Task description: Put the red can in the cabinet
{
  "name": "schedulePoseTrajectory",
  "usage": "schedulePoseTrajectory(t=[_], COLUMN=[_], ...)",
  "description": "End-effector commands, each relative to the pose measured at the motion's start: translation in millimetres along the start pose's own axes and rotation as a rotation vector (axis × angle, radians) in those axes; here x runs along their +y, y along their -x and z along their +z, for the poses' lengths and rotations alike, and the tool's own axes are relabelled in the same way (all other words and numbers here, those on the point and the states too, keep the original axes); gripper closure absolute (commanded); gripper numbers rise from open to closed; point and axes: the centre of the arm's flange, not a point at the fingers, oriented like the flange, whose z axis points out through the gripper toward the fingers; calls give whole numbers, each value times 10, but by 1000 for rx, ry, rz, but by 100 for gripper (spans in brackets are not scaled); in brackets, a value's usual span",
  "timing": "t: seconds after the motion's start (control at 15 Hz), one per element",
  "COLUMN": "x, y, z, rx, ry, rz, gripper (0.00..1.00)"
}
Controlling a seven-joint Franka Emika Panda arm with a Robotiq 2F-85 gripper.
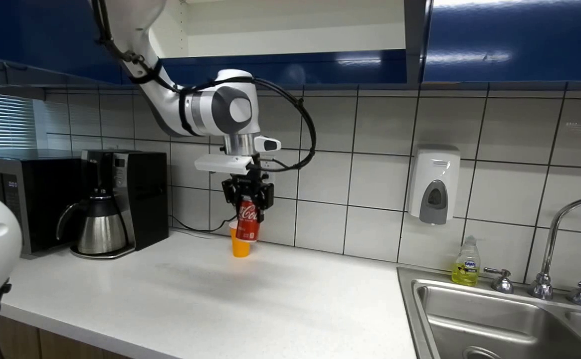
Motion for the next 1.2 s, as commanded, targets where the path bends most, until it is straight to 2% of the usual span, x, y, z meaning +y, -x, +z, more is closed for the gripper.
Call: schedulePoseTrajectory(t=[0.0, 0.8, 1.13], x=[-14, -143, -158], y=[161, 310, 274], z=[-634, -2199, -2826], rx=[12, 98, 170], ry=[12, 27, 30], rz=[-12, -13, 1], gripper=[61, 61, 61])
